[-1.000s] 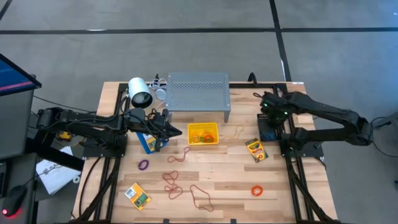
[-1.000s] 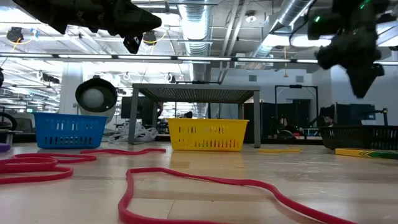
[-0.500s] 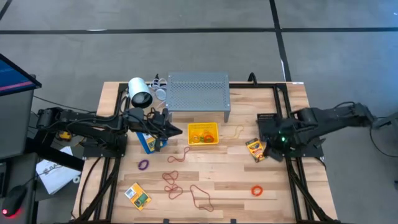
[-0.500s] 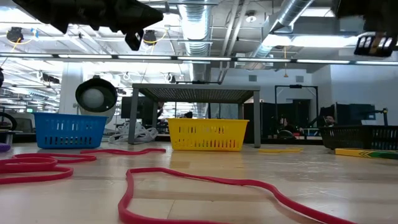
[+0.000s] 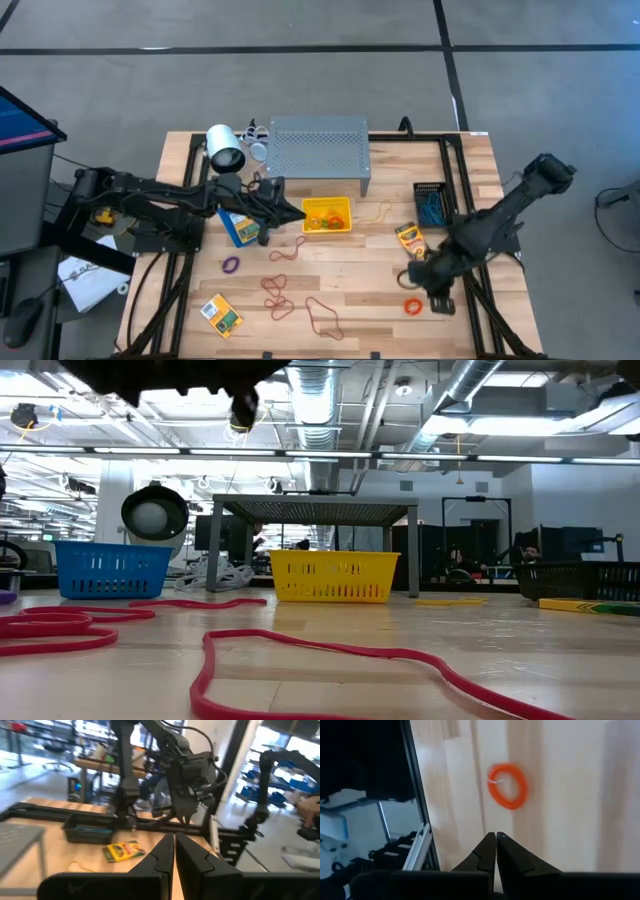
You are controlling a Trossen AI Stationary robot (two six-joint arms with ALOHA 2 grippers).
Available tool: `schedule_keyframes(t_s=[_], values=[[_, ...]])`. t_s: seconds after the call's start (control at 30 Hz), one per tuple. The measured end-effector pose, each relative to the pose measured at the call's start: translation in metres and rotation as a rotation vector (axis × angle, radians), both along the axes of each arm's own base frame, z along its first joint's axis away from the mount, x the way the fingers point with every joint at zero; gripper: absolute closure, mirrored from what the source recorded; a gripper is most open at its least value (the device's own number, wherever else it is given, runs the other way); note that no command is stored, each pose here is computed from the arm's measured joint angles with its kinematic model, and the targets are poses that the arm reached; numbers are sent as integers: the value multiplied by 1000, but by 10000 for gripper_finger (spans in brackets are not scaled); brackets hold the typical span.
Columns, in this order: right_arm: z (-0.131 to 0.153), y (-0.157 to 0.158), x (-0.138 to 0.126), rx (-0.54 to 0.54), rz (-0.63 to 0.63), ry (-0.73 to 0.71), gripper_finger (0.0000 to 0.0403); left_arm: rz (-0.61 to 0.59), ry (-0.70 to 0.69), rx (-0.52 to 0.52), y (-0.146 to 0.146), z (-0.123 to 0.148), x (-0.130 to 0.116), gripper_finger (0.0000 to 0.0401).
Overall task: Pick & Place Office Desk Supplies
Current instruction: Put the orange spring keychain into the yellow bin
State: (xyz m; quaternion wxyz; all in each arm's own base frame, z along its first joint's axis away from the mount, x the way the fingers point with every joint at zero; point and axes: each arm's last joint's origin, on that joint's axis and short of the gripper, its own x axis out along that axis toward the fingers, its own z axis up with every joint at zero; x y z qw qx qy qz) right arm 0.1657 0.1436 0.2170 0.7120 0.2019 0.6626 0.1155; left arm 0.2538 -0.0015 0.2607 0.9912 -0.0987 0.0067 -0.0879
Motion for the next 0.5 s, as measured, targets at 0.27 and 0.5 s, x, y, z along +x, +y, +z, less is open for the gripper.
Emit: schedule_keyframes(t_s=[0.27,0.5], values=[[-37,37,23,32,22,-16,363,-27,127,31,-5,8,29,390],[-81,44,27,-89,40,132,309,-32,197,33,-6,3,27,390]])
